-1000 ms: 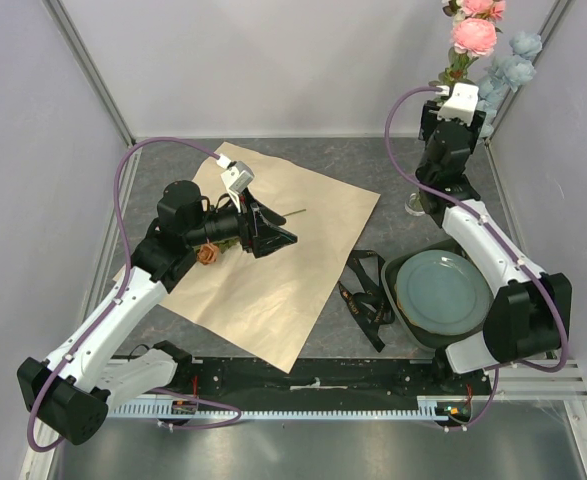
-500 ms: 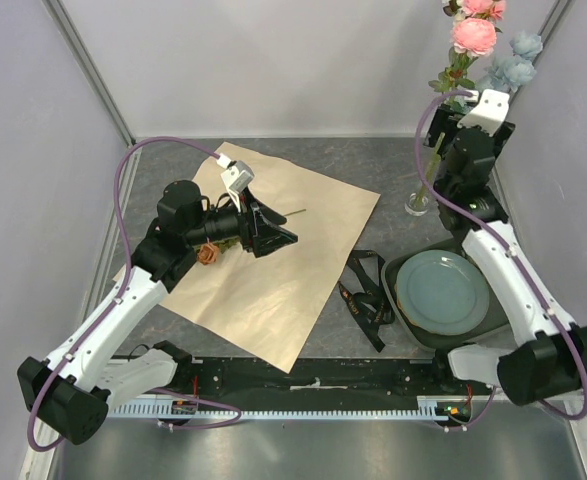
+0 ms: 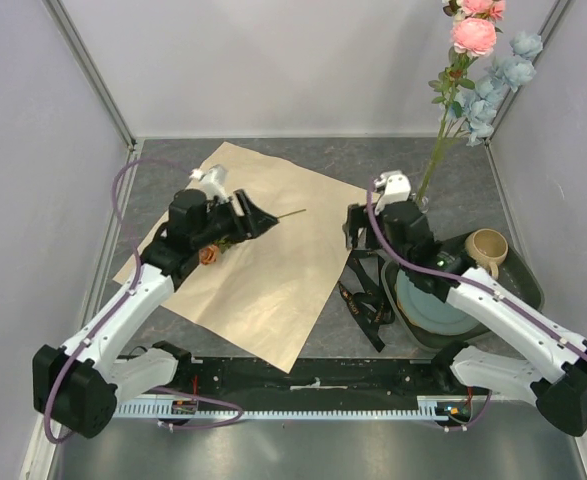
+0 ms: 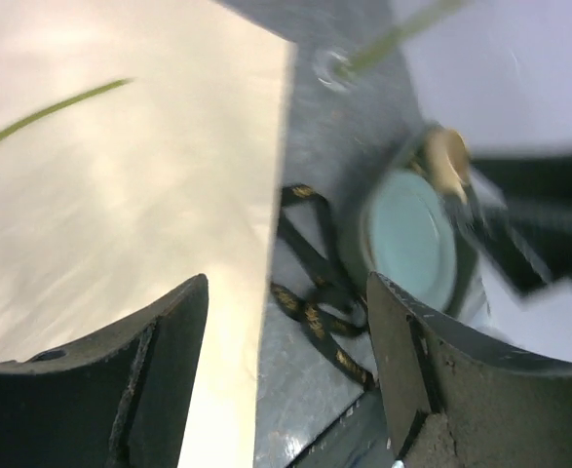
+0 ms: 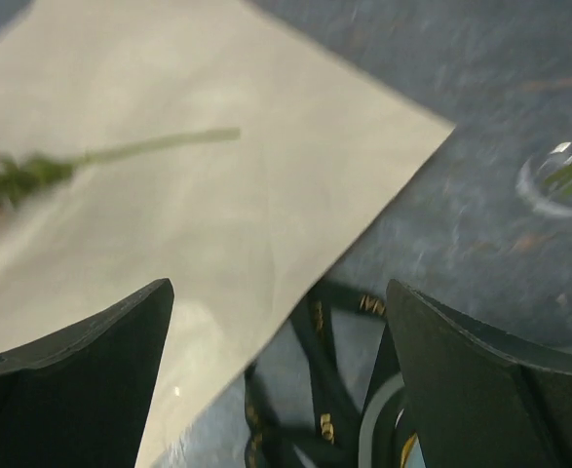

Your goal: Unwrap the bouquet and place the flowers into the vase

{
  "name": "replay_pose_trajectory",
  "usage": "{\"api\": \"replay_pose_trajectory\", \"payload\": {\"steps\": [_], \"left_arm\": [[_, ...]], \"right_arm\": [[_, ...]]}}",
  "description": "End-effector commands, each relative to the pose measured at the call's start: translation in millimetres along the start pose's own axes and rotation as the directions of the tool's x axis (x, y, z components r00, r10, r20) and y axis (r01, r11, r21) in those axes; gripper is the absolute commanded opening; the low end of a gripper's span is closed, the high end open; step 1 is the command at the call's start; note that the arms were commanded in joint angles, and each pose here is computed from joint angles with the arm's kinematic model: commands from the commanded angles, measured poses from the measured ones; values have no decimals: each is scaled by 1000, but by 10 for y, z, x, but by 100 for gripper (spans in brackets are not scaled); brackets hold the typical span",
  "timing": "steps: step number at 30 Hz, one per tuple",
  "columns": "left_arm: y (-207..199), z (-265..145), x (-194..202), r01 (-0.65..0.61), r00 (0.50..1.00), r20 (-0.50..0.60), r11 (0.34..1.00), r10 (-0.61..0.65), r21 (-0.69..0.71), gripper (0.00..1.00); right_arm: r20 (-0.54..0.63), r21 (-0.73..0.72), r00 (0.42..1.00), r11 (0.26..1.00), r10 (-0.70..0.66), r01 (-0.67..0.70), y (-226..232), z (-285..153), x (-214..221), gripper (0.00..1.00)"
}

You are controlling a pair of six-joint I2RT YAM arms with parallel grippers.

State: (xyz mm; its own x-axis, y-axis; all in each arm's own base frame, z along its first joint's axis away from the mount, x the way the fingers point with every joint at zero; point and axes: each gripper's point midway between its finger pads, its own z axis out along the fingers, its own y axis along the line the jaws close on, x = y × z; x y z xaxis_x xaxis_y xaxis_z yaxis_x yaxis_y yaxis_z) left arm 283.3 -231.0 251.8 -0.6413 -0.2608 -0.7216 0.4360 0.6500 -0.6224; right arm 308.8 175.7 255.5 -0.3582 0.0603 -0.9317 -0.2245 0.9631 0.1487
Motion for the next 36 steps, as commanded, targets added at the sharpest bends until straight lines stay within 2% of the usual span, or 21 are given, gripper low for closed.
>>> {"api": "replay_pose_trajectory", "payload": {"steps": [1,2,3,4,5,7,10,14,16,17,18,19,20,22,23,28,36], "left_arm": [[999,-206,77,506,852,302,820,-428,-267,73],[1102,-259,40,640,750,387,736,-536,-220,74],[1286,-264,245,704,697,410,671,-588,-234,77],[1324,-251,179,735,653,451,653,-609,-183,80],[1395,-218,215,777,603,468,607,-646,-165,82],[1443,-156,222,794,584,471,586,-662,-161,84],[1571,19,273,821,566,451,520,-690,-236,83],[1879,86,573,900,398,528,208,-750,-383,78],[1982,179,583,901,363,558,128,-747,-414,76],[1991,226,613,914,311,580,70,-753,-399,73],[2037,244,589,923,290,612,45,-735,-383,70],[2125,258,608,925,282,648,22,-708,-379,62],[2144,280,599,933,259,672,-2,-694,-361,60],[2259,282,648,921,250,714,-67,-654,-384,59],[2281,296,636,922,229,730,-97,-643,-375,59],[2432,357,653,917,182,788,-187,-589,-351,52],[2611,415,569,919,200,831,-195,-519,-343,53]], "right_arm": [[-138,-108,990,994,0,-15,226,-50,568,98],[-135,-128,991,992,-1,-17,262,-52,583,98],[-139,-161,990,987,0,-23,324,-58,612,98],[-144,-183,990,983,-2,-25,364,-66,625,98],[-146,-202,989,979,-8,-22,397,-77,636,98],[-149,-232,989,972,-14,-21,441,-101,659,98],[-140,-235,989,972,-38,4,402,-136,696,98],[-123,-193,990,980,-66,42,253,-188,734,98],[-114,-204,992,978,-54,30,256,-239,715,98],[-111,-211,993,977,-49,24,266,-254,709,98],[-106,-220,993,975,-43,19,277,-276,692,98],[-105,-225,994,974,-37,13,285,-287,689,98],[-103,-232,994,973,-36,11,295,-298,680,98],[-101,-231,994,973,-35,11,281,-318,687,98],[-101,-229,994,973,-35,11,273,-325,688,98],[-94,-236,995,972,-31,8,265,-362,692,98],[-101,-249,994,968,-29,3,283,-374,720,98]]}}
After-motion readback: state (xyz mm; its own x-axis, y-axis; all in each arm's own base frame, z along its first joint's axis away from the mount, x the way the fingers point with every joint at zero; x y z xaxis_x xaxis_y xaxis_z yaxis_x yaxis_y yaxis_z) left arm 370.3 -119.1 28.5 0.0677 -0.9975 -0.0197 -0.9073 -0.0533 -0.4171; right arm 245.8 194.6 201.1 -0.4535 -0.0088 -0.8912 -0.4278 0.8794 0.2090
